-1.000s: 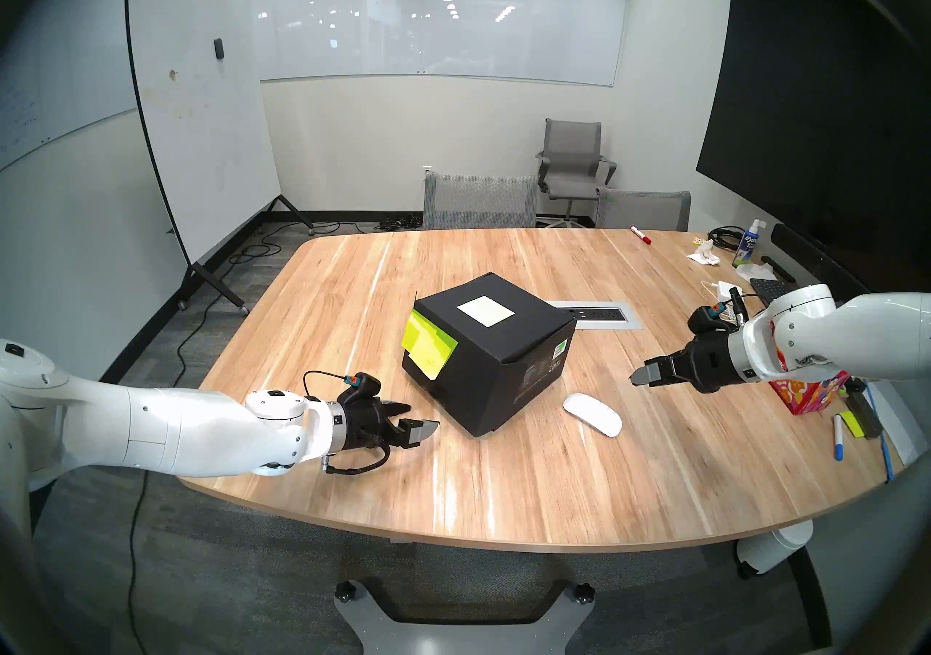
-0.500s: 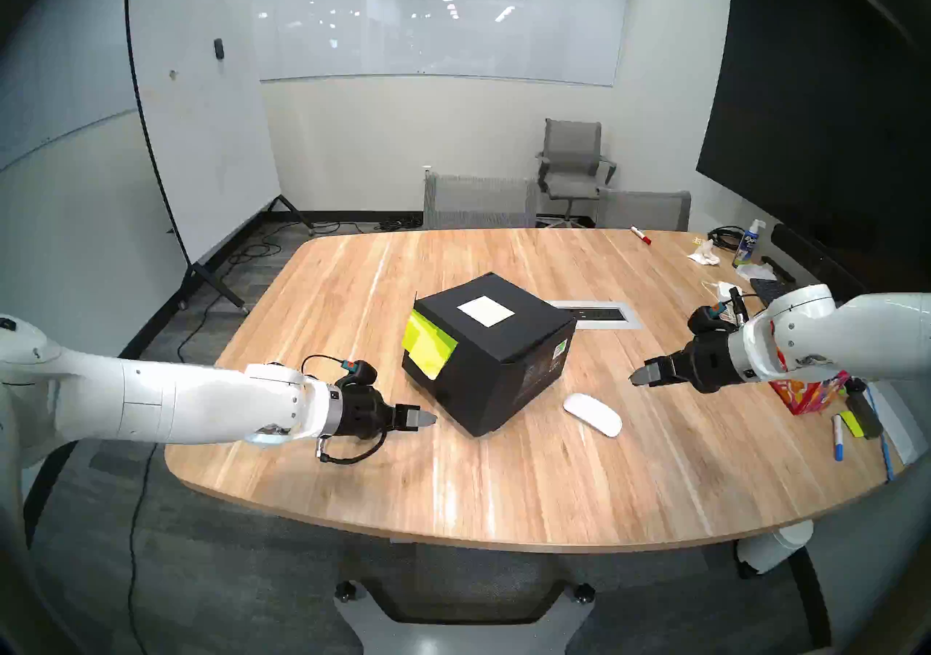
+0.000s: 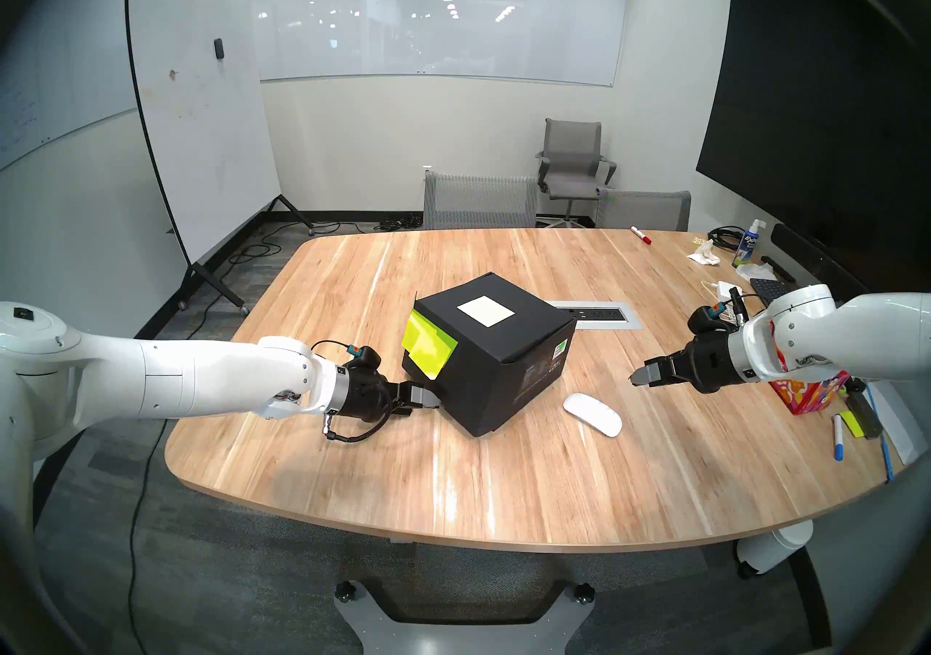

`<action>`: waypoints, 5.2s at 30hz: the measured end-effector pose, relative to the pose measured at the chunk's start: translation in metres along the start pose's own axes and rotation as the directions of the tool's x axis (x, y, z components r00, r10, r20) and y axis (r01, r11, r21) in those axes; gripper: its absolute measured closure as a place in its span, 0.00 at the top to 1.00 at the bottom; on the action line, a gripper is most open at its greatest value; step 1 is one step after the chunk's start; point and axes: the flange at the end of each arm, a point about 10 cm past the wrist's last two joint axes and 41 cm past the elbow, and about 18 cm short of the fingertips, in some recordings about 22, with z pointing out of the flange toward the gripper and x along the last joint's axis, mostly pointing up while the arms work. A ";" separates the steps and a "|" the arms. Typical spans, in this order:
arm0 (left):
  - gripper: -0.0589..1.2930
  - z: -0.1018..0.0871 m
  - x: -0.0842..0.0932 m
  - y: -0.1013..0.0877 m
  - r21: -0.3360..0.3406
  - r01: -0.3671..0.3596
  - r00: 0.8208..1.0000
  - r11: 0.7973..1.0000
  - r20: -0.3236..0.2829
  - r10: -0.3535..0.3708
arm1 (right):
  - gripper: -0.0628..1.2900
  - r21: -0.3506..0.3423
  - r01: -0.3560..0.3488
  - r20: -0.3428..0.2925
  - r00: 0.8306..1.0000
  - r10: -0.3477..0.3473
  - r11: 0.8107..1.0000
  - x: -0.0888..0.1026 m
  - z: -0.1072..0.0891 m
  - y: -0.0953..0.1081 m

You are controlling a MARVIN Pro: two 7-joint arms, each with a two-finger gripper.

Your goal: Open the box and place the mouse inside

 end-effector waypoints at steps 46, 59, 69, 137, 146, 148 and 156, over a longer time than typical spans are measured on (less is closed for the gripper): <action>0.98 0.013 0.021 -0.017 -0.154 0.079 0.996 0.985 -0.016 -0.082 | 0.94 0.000 0.000 0.000 1.000 0.000 1.000 0.000 0.000 0.000; 0.98 0.017 0.025 -0.019 -0.178 0.144 0.990 0.973 0.013 -0.144 | 0.94 0.000 0.000 0.000 1.000 0.000 1.000 0.000 0.000 0.000; 0.98 0.014 0.028 -0.023 -0.190 0.181 0.983 0.965 0.047 -0.175 | 0.94 0.000 0.000 0.000 1.000 0.000 1.000 0.000 0.000 0.000; 0.03 -0.017 0.025 -0.037 -0.014 0.091 0.992 0.996 0.085 -0.089 | 0.94 0.000 0.000 0.000 1.000 0.000 1.000 0.000 0.000 0.000; 0.03 -0.016 0.022 -0.035 0.010 0.087 0.994 0.996 0.070 -0.087 | 0.94 0.000 0.000 0.000 1.000 0.000 1.000 0.000 0.000 0.000; 0.03 -0.015 0.022 -0.034 0.011 0.085 0.994 0.996 0.065 -0.085 | 0.94 0.000 0.000 0.000 1.000 0.000 1.000 0.000 0.000 0.000; 0.03 -0.008 0.019 -0.026 0.015 0.062 0.997 0.998 0.038 -0.062 | 0.94 0.000 0.000 0.000 1.000 0.000 1.000 0.000 0.000 0.000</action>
